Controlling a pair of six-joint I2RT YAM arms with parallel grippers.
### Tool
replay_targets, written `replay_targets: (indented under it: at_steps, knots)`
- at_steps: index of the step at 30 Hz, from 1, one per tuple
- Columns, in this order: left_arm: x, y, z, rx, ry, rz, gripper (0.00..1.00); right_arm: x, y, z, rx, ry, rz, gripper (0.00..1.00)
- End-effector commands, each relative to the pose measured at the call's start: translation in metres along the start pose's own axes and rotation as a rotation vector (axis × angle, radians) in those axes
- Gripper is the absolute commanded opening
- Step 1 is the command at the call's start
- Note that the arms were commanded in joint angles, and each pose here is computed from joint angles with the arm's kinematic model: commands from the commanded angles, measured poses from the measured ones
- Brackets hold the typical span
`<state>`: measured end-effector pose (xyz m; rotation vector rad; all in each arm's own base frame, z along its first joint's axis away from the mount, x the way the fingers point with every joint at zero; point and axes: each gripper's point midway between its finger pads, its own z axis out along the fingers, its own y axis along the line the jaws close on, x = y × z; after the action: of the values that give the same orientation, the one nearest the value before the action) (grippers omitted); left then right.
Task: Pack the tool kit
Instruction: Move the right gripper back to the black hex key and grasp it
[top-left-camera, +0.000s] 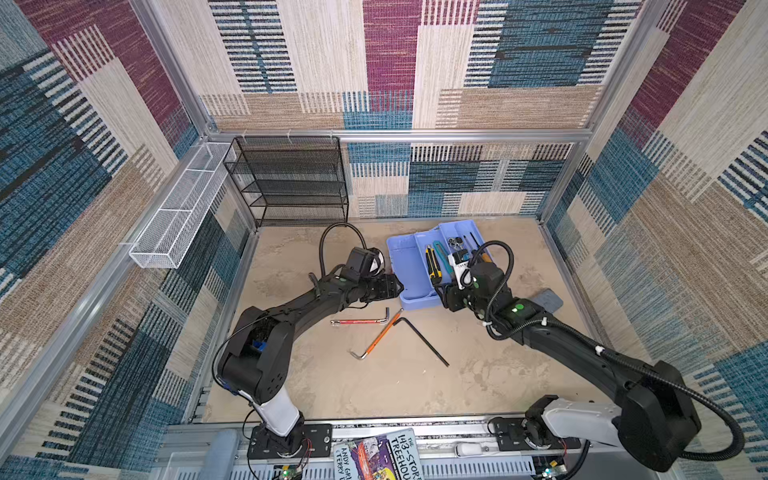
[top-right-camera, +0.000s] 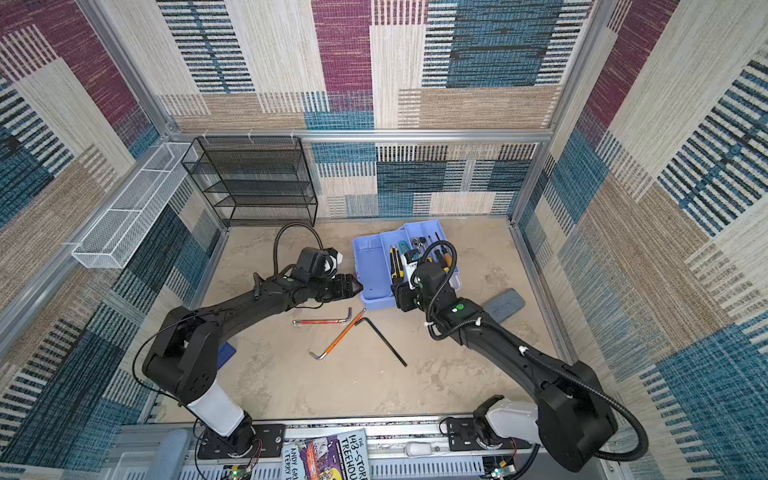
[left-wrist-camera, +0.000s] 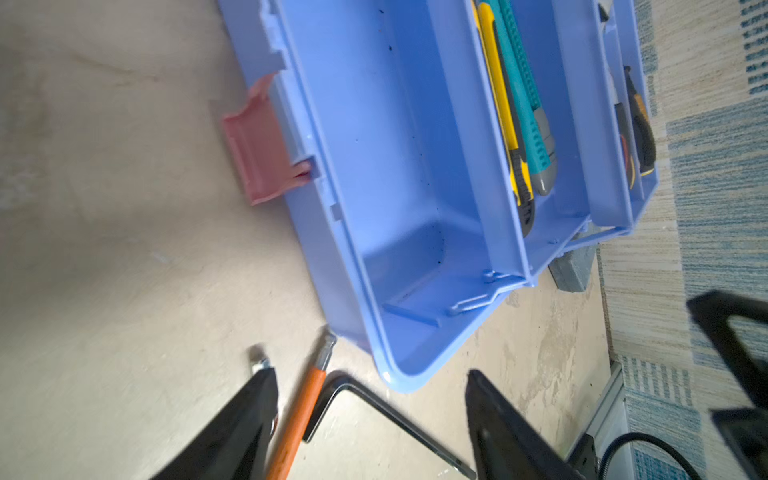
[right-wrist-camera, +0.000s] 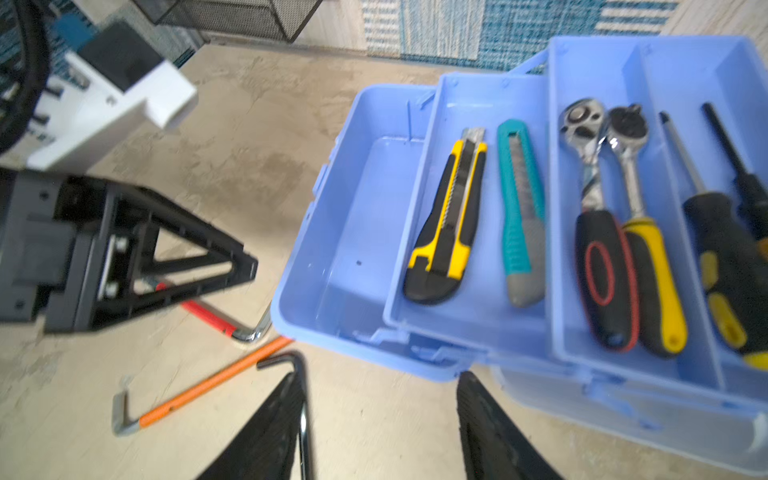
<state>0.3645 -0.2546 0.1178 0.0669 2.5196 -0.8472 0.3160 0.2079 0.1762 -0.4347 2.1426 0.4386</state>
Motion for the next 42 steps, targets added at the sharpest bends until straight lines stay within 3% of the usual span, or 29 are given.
replay_targets:
  at_steps: [1, 6, 14, 30, 42]
  knots:
    - [0.002, 0.014, -0.011, -0.057, -0.047, 0.024, 0.84, 0.02, 0.02, -0.006, -0.043, 0.01, -0.053, 0.6]
    - [0.017, 0.043, -0.025, -0.148, -0.075, 0.002, 0.93, 0.068, 0.043, 0.0, -0.062, 0.118, -0.103, 0.55]
    - [0.038, 0.074, -0.043, -0.229, -0.092, -0.031, 0.96, 0.116, 0.064, 0.025, -0.026, 0.267, -0.181, 0.47]
    - [0.059, 0.092, -0.057, -0.269, -0.101, -0.043, 0.96, 0.142, 0.058, 0.057, 0.076, 0.402, -0.258, 0.38]
    - [0.061, 0.095, -0.059, -0.269, -0.11, -0.048, 0.96, 0.16, 0.05, 0.06, 0.124, 0.504, -0.276, 0.29]
